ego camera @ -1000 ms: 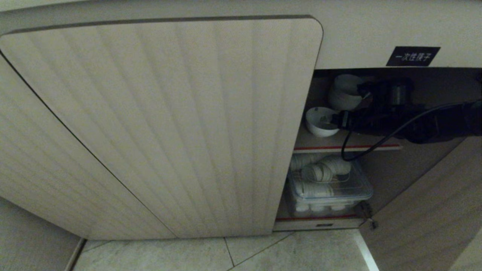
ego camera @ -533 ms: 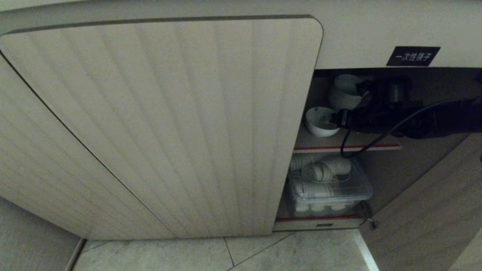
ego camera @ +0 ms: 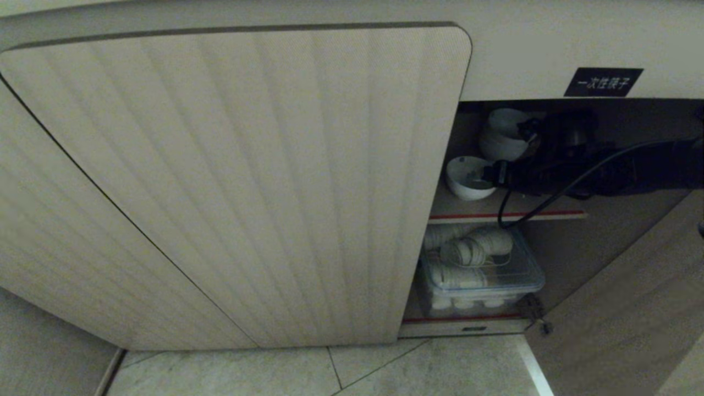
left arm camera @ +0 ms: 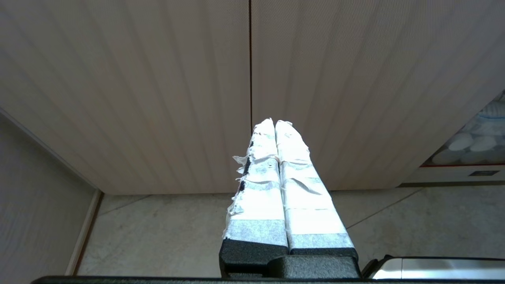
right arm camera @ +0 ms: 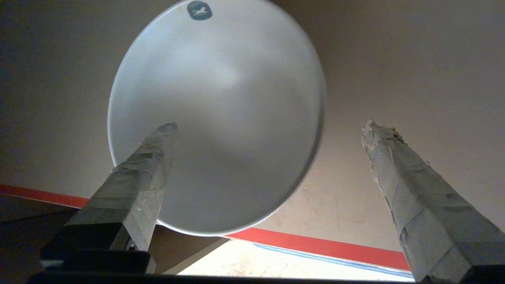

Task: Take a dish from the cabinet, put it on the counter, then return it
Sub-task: Take the bowl from the cabinet

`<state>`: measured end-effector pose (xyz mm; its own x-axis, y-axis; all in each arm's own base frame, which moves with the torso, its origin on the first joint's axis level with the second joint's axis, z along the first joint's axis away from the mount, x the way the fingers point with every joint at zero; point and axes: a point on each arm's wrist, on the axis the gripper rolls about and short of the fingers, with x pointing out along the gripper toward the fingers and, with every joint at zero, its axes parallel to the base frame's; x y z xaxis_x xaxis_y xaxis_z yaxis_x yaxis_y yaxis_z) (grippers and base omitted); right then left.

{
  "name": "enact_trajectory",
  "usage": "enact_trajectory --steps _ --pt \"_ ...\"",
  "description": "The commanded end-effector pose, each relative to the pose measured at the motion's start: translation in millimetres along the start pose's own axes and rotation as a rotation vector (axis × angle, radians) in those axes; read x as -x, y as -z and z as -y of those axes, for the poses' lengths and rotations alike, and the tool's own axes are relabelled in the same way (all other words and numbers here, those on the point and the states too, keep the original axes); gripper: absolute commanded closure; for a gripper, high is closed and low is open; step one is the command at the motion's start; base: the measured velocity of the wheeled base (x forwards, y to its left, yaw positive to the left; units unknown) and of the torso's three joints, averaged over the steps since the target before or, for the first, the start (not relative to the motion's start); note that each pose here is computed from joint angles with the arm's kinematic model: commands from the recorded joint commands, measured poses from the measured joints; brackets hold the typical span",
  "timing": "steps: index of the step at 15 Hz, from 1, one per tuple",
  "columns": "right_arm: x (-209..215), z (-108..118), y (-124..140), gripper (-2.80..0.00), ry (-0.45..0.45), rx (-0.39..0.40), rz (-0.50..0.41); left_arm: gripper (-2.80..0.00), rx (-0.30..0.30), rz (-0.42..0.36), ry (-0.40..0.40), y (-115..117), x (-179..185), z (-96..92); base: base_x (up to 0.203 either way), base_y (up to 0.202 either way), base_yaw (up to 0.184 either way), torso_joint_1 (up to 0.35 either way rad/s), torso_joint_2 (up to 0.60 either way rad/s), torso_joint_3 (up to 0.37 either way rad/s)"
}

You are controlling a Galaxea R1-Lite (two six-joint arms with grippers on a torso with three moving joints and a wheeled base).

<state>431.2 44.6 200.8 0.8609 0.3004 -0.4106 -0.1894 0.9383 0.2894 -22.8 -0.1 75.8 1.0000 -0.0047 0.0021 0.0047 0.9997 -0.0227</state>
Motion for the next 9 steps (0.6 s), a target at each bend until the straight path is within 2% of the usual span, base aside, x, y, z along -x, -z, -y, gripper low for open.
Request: enact_trajectory --steps 1,9 --pt "-1.0 -0.5 -2.2 -2.8 -0.002 -0.002 -0.002 0.0 0.0 0.002 0.0 -0.2 0.0 0.0 0.0 0.0 0.0 0.0 0.0 0.0" --pt "-3.9 -0.2 -4.0 -2.8 0.008 -0.012 -0.046 0.0 0.0 0.001 0.0 0.0 0.0 0.0 0.0 0.0 0.0 0.0 0.0 0.0"
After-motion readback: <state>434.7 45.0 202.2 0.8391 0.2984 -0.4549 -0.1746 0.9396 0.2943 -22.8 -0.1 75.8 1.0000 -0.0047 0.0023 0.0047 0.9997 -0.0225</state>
